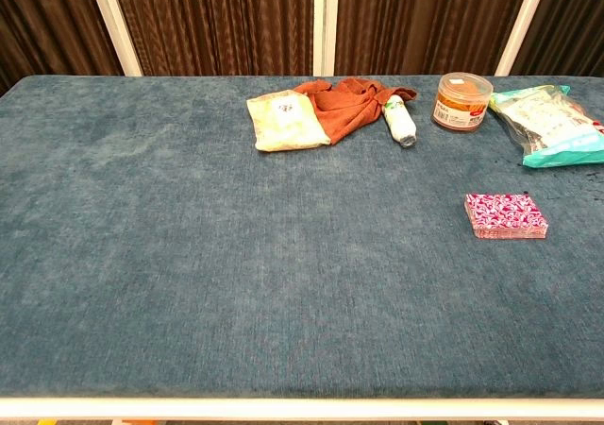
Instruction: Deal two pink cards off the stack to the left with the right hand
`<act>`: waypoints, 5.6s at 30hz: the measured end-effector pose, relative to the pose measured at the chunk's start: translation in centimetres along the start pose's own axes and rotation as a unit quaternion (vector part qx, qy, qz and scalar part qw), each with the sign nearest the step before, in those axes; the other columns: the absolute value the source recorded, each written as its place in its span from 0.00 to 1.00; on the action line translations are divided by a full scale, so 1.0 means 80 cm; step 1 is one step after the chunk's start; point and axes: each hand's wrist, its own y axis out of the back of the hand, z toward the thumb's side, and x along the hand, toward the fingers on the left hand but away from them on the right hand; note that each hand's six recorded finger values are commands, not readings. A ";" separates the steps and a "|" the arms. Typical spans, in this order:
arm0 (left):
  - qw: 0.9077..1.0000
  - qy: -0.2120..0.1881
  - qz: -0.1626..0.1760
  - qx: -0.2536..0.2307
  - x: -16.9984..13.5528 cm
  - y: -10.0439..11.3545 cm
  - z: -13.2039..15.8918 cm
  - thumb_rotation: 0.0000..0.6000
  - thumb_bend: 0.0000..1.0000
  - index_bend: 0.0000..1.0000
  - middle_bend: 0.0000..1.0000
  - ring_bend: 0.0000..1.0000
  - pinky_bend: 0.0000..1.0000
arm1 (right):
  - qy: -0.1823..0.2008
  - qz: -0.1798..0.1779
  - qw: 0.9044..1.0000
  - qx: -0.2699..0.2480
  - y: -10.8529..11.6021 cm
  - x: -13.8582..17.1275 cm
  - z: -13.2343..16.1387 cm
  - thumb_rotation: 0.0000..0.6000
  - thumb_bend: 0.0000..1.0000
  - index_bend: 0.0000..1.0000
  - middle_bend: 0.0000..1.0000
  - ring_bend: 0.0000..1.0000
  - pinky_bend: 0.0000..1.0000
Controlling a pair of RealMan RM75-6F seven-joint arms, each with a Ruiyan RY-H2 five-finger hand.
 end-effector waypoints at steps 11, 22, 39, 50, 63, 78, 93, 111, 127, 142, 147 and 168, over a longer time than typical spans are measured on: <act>1.000 -0.004 -0.004 0.001 0.000 -0.004 0.004 1.00 0.02 0.09 0.10 0.00 0.13 | 0.001 0.002 1.000 0.001 0.001 -0.001 0.000 1.00 0.13 0.05 0.04 0.00 0.00; 1.000 -0.005 -0.006 -0.002 -0.001 -0.001 0.004 1.00 0.02 0.09 0.10 0.00 0.13 | 0.001 0.007 1.000 -0.001 -0.005 -0.001 0.005 1.00 0.13 0.05 0.04 0.00 0.00; 1.000 -0.001 -0.007 -0.008 -0.005 -0.006 -0.002 1.00 0.02 0.09 0.10 0.00 0.13 | 0.018 0.013 1.000 0.013 -0.001 -0.024 0.013 1.00 0.13 0.12 0.11 0.44 0.61; 1.000 0.002 -0.010 -0.011 -0.006 -0.008 -0.005 1.00 0.02 0.09 0.10 0.00 0.13 | 0.053 0.038 0.997 0.038 -0.021 -0.064 0.054 1.00 0.15 0.20 0.17 0.74 0.88; 1.000 0.007 -0.010 -0.014 -0.007 -0.007 -0.012 1.00 0.02 0.09 0.10 0.00 0.13 | 0.045 0.112 0.989 0.090 -0.067 -0.121 0.100 1.00 0.15 0.21 0.16 0.75 0.88; 1.000 0.010 -0.009 -0.018 -0.008 -0.005 -0.018 1.00 0.02 0.09 0.10 0.00 0.13 | 0.049 0.147 0.983 0.098 -0.099 -0.146 0.151 1.00 0.15 0.19 0.19 0.76 0.88; 1.000 0.014 -0.008 -0.018 -0.011 -0.004 -0.023 1.00 0.02 0.09 0.10 0.00 0.13 | 0.052 0.171 0.979 0.101 -0.120 -0.154 0.173 1.00 0.15 0.19 0.20 0.76 0.88; 1.000 0.018 -0.007 -0.019 -0.013 -0.004 -0.027 1.00 0.02 0.09 0.10 0.00 0.13 | 0.049 0.166 0.979 0.111 -0.129 -0.159 0.180 1.00 0.15 0.25 0.26 0.76 0.88; 1.000 0.021 -0.008 -0.012 -0.013 -0.005 -0.028 1.00 0.02 0.09 0.10 0.00 0.13 | 0.049 0.158 0.979 0.116 -0.129 -0.161 0.184 1.00 0.16 0.30 0.29 0.76 0.88; 1.000 0.023 -0.010 -0.012 -0.014 -0.007 -0.030 1.00 0.02 0.09 0.10 0.00 0.13 | 0.045 0.155 0.980 0.119 -0.131 -0.163 0.185 1.00 0.18 0.35 0.33 0.76 0.88; 1.000 0.022 -0.009 -0.014 -0.013 -0.006 -0.029 1.00 0.02 0.09 0.10 0.00 0.13 | 0.044 0.149 0.981 0.118 -0.128 -0.163 0.185 1.00 0.20 0.37 0.34 0.76 0.88; 1.000 0.020 -0.011 -0.019 -0.013 -0.006 -0.027 1.00 0.02 0.09 0.10 0.00 0.13 | 0.042 0.143 0.982 0.117 -0.119 -0.162 0.183 1.00 0.20 0.43 0.39 0.76 0.88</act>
